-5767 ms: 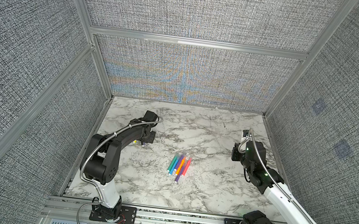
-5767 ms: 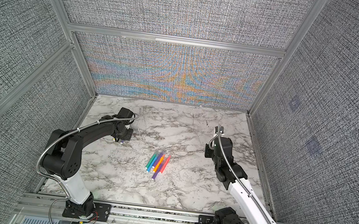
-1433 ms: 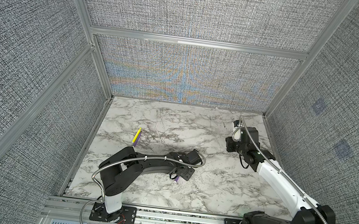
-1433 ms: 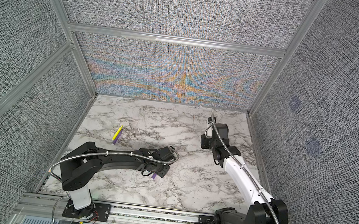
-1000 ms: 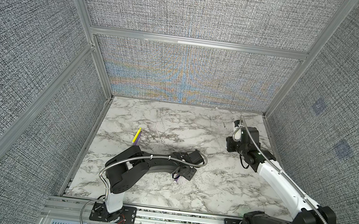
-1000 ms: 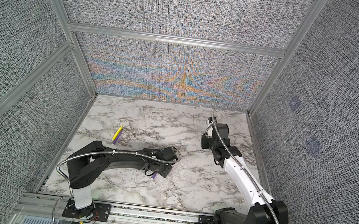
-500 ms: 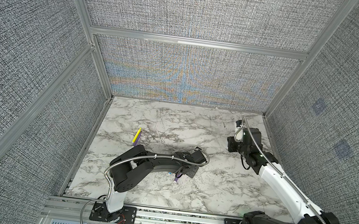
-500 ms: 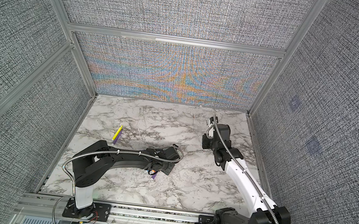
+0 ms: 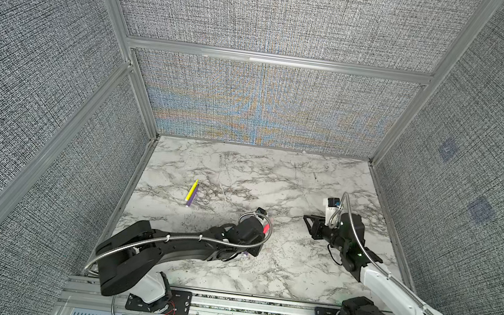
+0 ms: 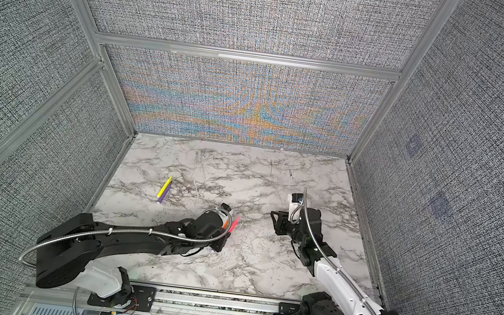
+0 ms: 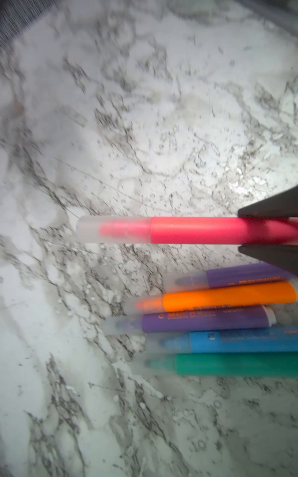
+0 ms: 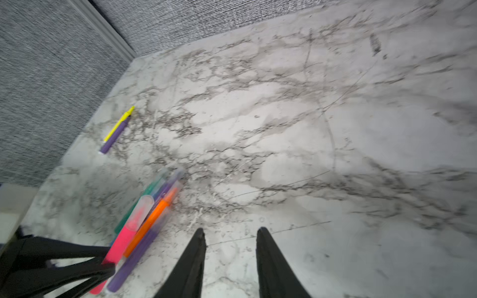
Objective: Remove pen caps from pens
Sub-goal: Pick up the pen from the center of the table, then open the pen cap on the pen.
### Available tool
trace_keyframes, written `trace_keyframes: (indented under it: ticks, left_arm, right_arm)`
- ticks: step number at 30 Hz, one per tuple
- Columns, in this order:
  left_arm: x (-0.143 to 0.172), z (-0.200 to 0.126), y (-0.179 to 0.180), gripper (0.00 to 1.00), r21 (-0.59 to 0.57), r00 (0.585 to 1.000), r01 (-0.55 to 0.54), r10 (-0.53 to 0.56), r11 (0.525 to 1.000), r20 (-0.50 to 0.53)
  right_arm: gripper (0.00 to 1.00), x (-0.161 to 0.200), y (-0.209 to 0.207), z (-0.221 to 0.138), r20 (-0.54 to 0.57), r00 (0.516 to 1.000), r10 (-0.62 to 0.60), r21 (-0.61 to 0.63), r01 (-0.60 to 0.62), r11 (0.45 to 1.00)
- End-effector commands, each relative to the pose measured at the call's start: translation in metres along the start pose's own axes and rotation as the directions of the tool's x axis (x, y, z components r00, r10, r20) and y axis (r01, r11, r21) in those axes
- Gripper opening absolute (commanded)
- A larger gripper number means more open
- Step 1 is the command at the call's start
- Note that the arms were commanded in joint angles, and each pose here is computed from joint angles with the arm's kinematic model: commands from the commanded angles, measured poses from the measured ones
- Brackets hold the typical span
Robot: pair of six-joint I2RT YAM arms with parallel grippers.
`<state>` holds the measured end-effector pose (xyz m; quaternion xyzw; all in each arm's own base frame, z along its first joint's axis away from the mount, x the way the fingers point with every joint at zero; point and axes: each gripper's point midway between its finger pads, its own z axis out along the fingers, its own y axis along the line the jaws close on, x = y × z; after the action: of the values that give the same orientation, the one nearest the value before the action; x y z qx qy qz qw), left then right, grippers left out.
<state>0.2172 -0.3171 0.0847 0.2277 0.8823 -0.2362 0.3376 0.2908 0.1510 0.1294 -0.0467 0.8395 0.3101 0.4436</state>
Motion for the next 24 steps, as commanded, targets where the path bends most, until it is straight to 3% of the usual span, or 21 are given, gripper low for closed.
trace_keyframes:
  ticks: [1, 9, 15, 24]
  left_arm:
    - [-0.034, -0.015, -0.032, 0.11, 0.183, 0.987, 0.015, -0.044, 0.983, 0.156]
    - [-0.046, -0.049, -0.046, 0.1, 0.306, 0.964, 0.012, -0.092, 0.952, 0.251]
    - [-0.054, -0.073, -0.053, 0.1, 0.364, 0.947, -0.016, -0.102, 0.931, 0.304]
    - [-0.048, -0.081, -0.052, 0.1, 0.384, 0.941, -0.036, -0.098, 0.923, 0.323]
  right_arm:
    - [0.38, -0.039, 0.056, -0.012, 0.182, 0.981, 0.07, -0.264, -0.02, 0.964]
    - [0.39, -0.031, 0.116, -0.017, 0.243, 0.967, 0.075, -0.428, 0.038, 0.903]
    - [0.41, -0.024, 0.131, -0.004, 0.223, 0.97, 0.095, -0.474, 0.022, 0.88]
    - [0.41, -0.037, 0.161, -0.001, 0.236, 0.968, 0.081, -0.537, 0.06, 0.842]
